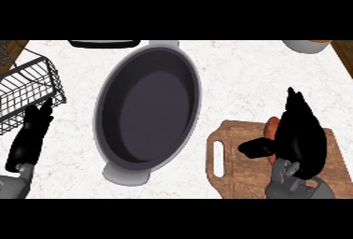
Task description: Pick the sweet potato from the cutting board and place it in the pot
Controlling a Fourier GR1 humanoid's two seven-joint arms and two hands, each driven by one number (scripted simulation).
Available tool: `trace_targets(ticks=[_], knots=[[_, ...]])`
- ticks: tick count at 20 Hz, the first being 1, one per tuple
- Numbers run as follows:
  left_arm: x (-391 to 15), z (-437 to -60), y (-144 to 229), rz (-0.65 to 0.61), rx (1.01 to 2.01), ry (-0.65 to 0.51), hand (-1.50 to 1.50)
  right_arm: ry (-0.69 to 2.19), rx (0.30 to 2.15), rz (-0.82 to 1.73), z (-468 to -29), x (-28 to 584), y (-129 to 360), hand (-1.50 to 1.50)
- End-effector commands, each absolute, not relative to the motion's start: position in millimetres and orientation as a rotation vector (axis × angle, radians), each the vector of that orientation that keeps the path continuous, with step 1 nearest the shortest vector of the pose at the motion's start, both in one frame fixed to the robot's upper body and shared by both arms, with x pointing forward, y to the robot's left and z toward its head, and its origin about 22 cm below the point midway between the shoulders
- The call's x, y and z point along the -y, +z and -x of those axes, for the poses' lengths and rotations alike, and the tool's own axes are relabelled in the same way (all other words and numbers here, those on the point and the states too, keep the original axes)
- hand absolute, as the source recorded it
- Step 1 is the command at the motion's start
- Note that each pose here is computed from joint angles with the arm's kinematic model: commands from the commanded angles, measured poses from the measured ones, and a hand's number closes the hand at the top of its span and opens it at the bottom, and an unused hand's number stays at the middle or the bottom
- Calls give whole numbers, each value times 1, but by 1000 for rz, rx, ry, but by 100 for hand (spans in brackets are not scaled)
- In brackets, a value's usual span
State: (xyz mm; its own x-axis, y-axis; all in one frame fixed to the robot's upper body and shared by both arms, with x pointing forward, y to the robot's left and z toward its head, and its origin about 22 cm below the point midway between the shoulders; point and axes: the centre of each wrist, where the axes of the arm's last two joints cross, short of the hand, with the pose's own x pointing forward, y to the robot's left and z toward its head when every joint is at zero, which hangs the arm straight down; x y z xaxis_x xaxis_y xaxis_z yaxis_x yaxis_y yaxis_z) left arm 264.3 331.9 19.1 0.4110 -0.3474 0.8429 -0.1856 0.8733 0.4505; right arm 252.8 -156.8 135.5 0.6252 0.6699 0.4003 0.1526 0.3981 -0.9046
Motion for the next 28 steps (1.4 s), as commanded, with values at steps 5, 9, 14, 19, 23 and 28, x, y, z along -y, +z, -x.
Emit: trace_targets(ticks=[5,9,14,19,23,28], knots=[[-324,-262,24,-515,1159,-99,0,329,557,1155,-258,165,138,-150],[-313,-263,21,-514,1163,-89,0,357,526,1126,-256,175,131,-150],[-332,-269,16,-522,1169,-106,0,354,526,1129,-265,176,127,-150],[-327,-266,14,-519,1153,-106,0,348,531,1140,-279,168,114,-150],[-340,-260,34,-534,1170,-113,0,350,487,1173,-282,186,116,-150],[-324,-270,26,-509,1160,-105,0,337,460,1116,-281,183,105,-150]])
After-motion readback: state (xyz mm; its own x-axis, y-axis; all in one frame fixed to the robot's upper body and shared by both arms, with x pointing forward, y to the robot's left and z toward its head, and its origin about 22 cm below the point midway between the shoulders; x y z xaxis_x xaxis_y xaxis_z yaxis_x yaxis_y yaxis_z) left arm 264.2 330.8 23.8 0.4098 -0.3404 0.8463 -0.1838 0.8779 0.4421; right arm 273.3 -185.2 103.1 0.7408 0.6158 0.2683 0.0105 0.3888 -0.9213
